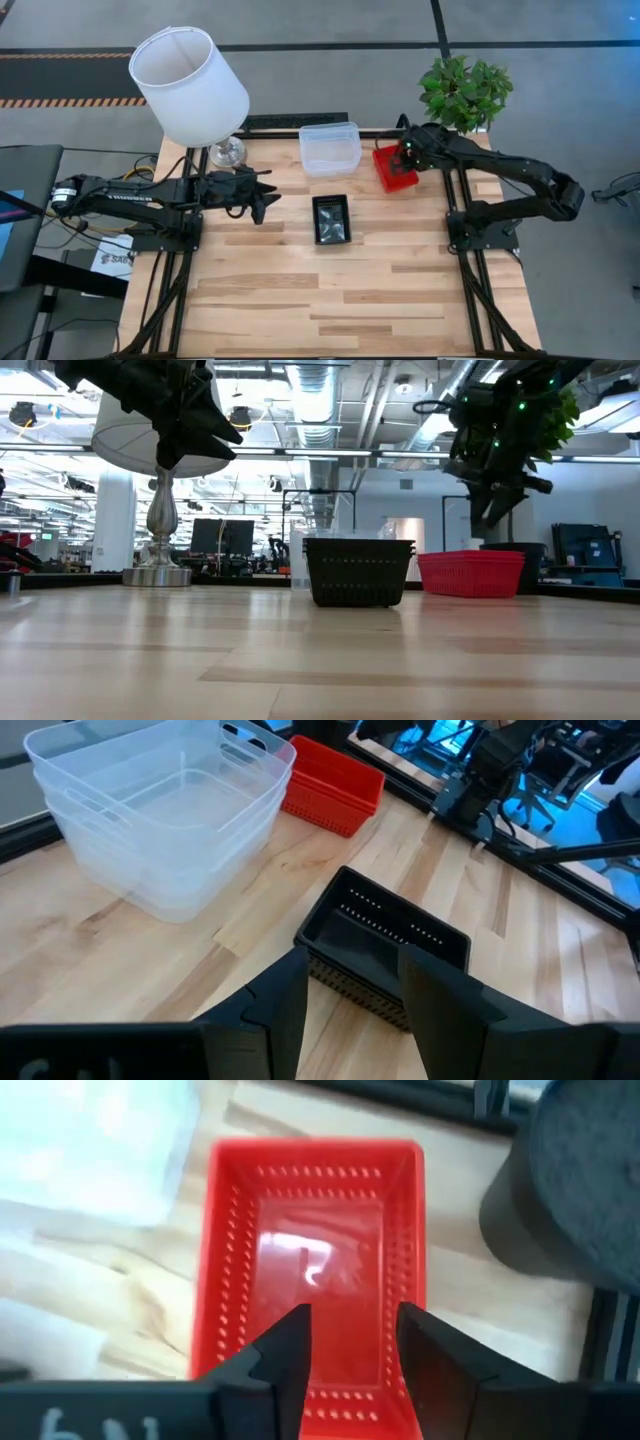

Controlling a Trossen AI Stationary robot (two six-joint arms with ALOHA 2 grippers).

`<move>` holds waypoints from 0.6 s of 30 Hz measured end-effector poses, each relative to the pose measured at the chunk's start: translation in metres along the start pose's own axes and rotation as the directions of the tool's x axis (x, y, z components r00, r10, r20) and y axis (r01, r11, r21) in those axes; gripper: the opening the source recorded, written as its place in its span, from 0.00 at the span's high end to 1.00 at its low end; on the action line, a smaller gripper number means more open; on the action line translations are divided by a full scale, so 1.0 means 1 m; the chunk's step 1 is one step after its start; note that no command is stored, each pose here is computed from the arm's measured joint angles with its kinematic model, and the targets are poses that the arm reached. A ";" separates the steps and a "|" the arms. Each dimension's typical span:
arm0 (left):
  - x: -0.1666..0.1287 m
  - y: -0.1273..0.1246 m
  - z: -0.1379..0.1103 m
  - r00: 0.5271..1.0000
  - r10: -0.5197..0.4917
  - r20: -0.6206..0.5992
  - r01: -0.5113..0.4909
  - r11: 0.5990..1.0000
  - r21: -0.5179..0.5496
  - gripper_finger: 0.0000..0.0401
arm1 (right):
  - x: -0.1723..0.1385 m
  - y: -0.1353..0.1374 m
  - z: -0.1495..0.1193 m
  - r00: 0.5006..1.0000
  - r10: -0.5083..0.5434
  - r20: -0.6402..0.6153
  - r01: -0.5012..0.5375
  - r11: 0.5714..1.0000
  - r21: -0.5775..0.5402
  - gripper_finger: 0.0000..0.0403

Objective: Stack baskets by color
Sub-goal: Return to Home Position

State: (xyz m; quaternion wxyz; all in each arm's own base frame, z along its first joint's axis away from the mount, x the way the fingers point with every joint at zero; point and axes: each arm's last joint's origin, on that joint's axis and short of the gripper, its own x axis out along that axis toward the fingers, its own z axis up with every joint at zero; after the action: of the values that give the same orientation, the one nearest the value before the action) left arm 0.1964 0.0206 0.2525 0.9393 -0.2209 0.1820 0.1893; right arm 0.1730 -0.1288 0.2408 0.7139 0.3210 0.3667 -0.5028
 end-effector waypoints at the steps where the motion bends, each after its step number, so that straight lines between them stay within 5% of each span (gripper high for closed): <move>1: 0.000 0.000 0.000 1.000 -0.001 0.002 0.001 1.000 0.000 0.64 | -0.001 0.002 0.000 1.000 0.000 0.016 0.000 1.000 0.001 0.58; 12: 0.000 -0.003 0.002 0.997 -0.076 0.001 0.076 0.997 0.031 0.64 | -0.007 0.055 -0.012 0.953 0.260 0.155 -0.229 0.954 -0.195 0.65; 14: -0.003 -0.005 0.005 0.994 -0.112 -0.005 0.112 0.992 0.056 0.64 | -0.012 0.065 -0.014 0.917 0.375 0.135 -0.321 0.896 -0.306 0.68; 18: -0.014 -0.008 0.015 0.990 -0.135 0.043 0.131 0.988 0.088 0.64 | -0.026 0.087 -0.019 0.763 0.646 0.035 -0.558 0.684 -0.470 0.76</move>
State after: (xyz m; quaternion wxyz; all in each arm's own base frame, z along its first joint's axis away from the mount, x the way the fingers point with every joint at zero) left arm 0.1910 0.0173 0.2733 0.9625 -0.1879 0.1519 0.1237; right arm 0.2459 -0.0755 0.2601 0.9247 0.2055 0.2693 -0.1736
